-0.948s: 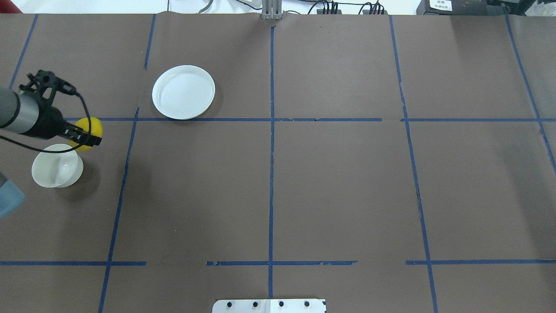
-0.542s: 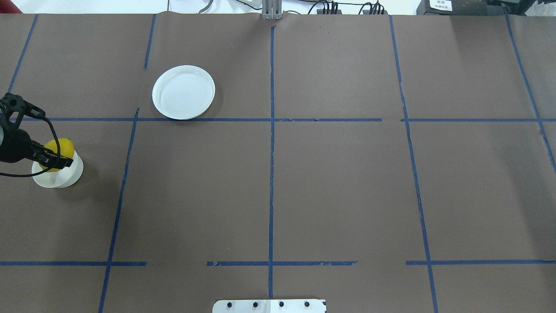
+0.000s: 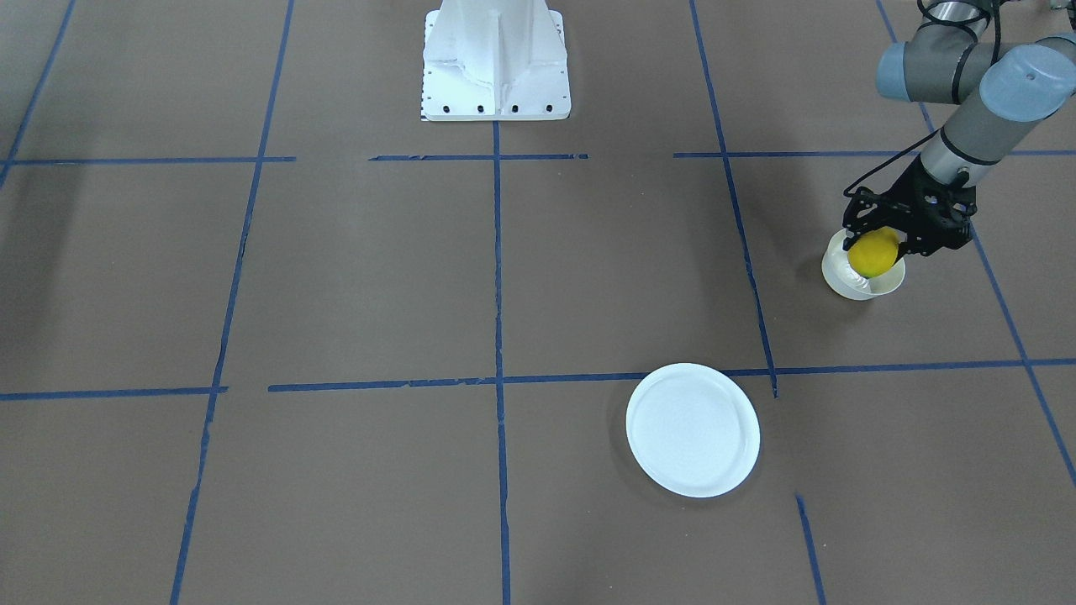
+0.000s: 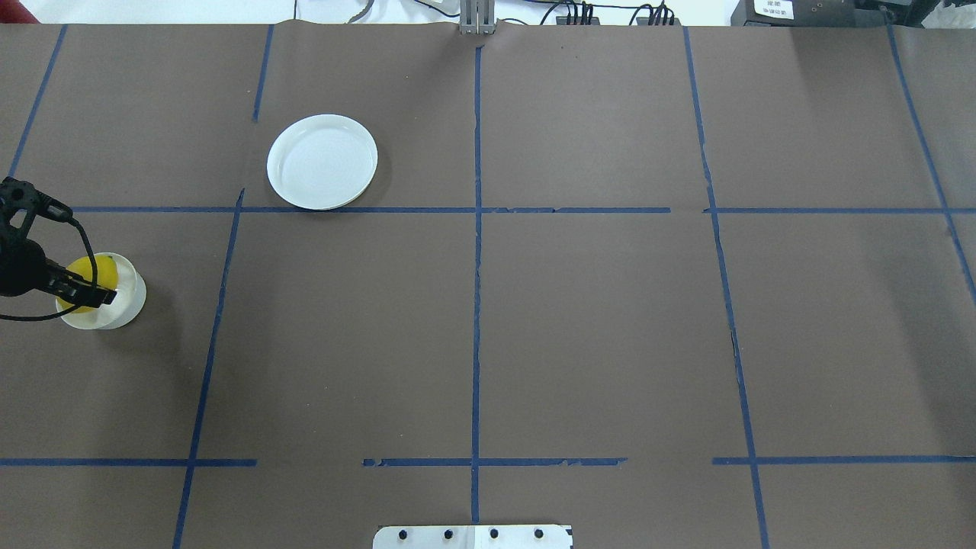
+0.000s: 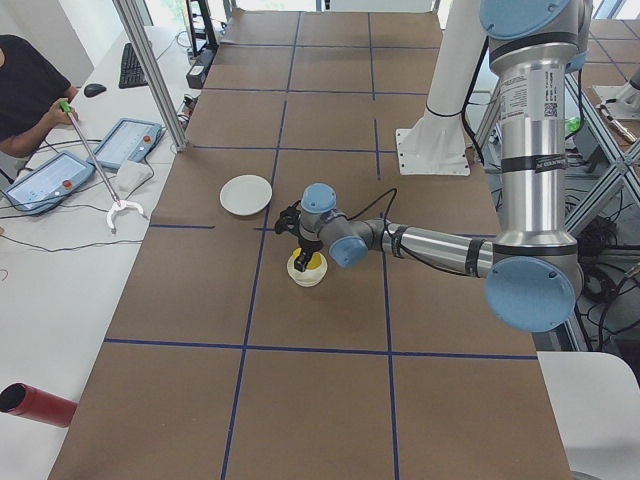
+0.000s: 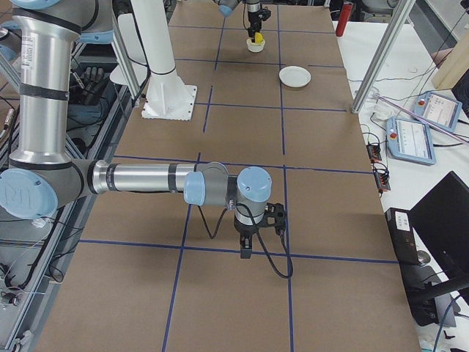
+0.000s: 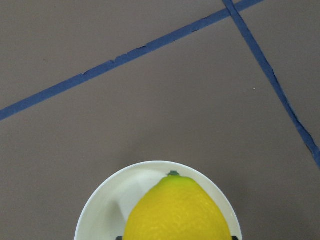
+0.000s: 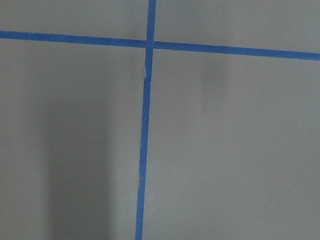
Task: Move lemon from plate to bowl
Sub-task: 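Lower the lemon into the white bowl and open the left gripper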
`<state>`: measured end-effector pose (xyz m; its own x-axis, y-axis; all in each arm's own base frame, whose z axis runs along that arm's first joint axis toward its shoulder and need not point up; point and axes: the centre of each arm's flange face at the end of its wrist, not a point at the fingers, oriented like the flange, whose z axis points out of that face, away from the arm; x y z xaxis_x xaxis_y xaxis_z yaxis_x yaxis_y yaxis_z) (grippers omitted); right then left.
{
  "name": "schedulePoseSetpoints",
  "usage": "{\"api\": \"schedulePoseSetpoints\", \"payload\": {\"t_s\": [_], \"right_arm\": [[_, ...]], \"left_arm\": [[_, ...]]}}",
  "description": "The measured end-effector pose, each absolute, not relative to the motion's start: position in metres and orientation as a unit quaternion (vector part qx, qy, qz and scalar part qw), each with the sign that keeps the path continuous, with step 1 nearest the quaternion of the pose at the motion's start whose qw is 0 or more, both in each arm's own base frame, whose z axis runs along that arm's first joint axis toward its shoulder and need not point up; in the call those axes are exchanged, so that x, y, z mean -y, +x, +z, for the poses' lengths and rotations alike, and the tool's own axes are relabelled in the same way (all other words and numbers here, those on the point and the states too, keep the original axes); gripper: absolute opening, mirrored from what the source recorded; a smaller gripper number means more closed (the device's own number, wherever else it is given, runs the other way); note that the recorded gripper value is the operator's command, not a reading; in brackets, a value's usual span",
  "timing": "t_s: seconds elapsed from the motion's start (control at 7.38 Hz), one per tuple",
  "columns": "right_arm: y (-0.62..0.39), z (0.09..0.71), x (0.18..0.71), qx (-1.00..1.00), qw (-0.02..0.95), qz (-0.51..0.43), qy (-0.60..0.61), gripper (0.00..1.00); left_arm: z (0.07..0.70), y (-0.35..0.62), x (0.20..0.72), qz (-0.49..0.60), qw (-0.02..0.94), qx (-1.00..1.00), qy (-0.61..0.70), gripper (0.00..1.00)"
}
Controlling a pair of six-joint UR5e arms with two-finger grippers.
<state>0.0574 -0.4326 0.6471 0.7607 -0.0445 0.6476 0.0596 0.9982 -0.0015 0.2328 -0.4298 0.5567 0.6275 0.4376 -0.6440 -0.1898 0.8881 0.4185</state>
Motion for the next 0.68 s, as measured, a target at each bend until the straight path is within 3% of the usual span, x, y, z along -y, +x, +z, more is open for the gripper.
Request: {"api": "schedulePoseSetpoints", "payload": {"t_s": [0.68], "right_arm": [[0.057,0.647,0.433,0.345,0.938,-0.028,-0.011,1.0]], "left_arm": [[0.569,0.225,0.427,0.176,0.889,-0.399,0.141,1.0]]}}
